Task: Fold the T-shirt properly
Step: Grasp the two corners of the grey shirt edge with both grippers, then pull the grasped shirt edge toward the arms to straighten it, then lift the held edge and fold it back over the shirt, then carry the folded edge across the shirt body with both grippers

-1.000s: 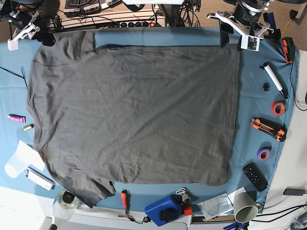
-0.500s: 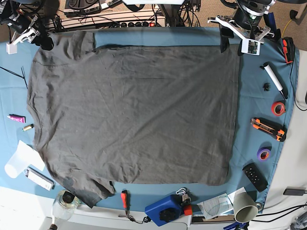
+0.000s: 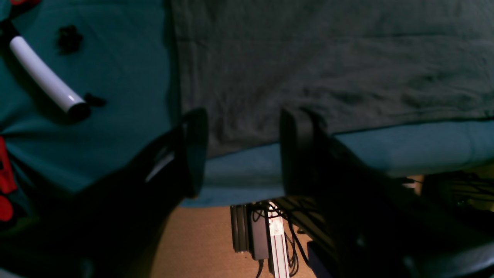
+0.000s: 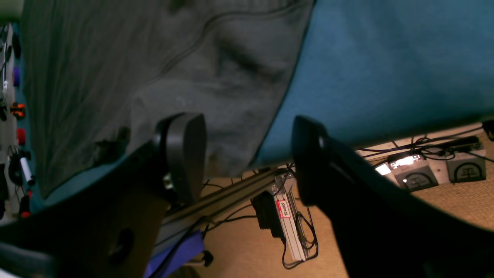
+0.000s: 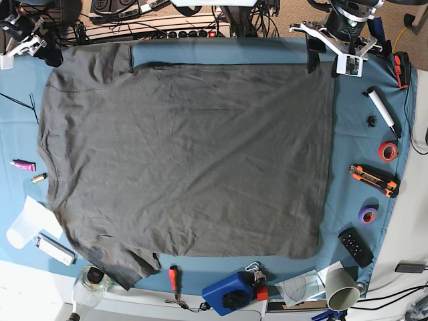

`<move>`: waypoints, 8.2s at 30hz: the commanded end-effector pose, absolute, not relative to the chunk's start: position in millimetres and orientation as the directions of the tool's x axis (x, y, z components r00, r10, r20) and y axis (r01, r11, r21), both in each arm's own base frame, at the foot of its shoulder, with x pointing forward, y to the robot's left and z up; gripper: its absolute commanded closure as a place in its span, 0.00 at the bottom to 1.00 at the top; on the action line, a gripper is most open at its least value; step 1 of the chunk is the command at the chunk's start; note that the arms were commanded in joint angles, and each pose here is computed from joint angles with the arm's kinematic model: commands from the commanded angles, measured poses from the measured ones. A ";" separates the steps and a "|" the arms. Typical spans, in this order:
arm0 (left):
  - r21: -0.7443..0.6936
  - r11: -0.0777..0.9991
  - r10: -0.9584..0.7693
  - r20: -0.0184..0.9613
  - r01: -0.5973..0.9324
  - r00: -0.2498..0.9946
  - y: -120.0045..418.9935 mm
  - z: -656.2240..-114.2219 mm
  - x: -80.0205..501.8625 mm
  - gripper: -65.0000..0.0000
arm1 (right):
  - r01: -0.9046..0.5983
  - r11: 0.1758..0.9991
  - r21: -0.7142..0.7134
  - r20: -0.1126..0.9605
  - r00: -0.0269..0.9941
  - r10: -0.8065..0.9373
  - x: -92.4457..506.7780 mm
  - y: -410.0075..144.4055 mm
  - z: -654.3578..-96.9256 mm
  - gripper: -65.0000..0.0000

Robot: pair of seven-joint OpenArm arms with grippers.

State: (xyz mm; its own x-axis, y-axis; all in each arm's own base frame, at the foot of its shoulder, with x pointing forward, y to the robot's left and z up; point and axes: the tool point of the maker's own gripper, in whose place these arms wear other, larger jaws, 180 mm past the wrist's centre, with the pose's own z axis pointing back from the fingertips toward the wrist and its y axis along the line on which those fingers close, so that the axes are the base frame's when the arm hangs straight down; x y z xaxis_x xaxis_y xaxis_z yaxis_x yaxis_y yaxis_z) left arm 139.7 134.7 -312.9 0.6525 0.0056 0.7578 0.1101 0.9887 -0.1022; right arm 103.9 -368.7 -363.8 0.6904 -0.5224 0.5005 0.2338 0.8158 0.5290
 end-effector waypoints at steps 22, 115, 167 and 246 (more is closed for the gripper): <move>-0.103 0.988 0.007 0.775 0.115 0.632 133.8 -305.9 140.9 0.53 | 0.287 0.706 0.647 0.289 0.764 -0.576 76.5 -295.5 -429.4 0.46; -0.279 0.957 0.231 0.552 -0.083 0.801 132.8 -378.0 126.2 1.00 | 0.196 0.816 0.544 0.547 0.654 -0.522 91.3 -345.2 -342.5 1.00; -0.064 0.996 0.084 0.710 -0.055 0.699 164.8 -338.6 147.2 1.00 | 0.129 0.902 0.411 0.709 0.577 -0.406 144.2 -389.0 -299.9 1.00; -0.109 0.994 0.082 0.824 0.015 0.560 147.4 -341.8 265.3 1.00 | 0.062 0.992 0.113 0.714 0.689 -0.124 273.5 -370.8 -322.8 1.00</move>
